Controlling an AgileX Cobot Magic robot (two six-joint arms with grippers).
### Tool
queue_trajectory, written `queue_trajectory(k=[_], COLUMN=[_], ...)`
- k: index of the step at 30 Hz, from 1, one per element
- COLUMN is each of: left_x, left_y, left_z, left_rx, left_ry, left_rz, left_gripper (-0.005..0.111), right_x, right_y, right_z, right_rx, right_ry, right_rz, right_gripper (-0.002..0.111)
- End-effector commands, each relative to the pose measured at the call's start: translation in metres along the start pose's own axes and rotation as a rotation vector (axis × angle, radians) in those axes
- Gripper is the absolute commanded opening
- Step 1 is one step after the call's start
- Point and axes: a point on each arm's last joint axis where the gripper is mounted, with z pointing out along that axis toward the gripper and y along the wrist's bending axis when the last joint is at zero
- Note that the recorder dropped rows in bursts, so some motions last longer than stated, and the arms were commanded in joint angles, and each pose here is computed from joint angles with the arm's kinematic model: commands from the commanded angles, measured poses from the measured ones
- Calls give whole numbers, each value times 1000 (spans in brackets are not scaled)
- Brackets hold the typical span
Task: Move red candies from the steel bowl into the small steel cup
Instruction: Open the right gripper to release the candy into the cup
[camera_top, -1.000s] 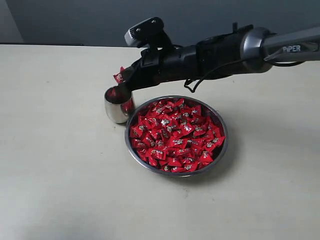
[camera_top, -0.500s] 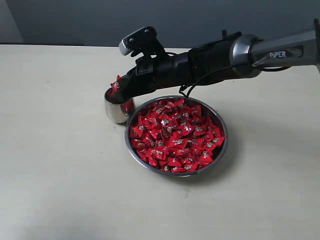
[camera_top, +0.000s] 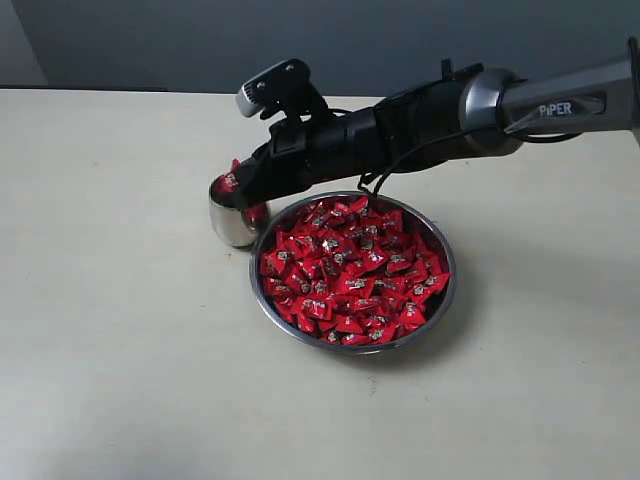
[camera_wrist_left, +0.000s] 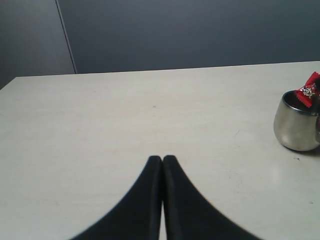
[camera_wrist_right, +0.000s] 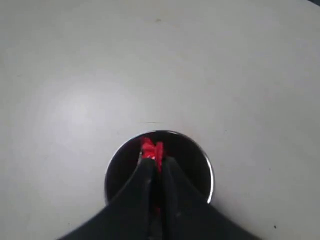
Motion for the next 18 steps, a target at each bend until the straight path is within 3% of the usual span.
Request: queue_trajectory(k=[1,4,11,13,16,18], left_x=[1,1,1,1,1,1], left_y=[0,0,0,0,0,0], left_z=[0,0,0,0,0,0], left_rx=[0,0,0,0,0,0], left_ry=[-3,-3,-3,-3,-3,-3], left_rz=[-4,-4,-4,-4,-4,-4], left_gripper=[0,0,0,0,0,0], right_x=[-2,-2,-5,-8,-13,-15], right_y=[0,0,-1,-1,1,3], right_z=[-1,-1,-3,-6,-15,-22], right_rx=[-4,-4,7,18,27,47], right_ry=[-3,-3,-7,-6,-14,-14], right_rz=[22,22,22,13,-1,-7], right_gripper=[23,34,34,27,2,0])
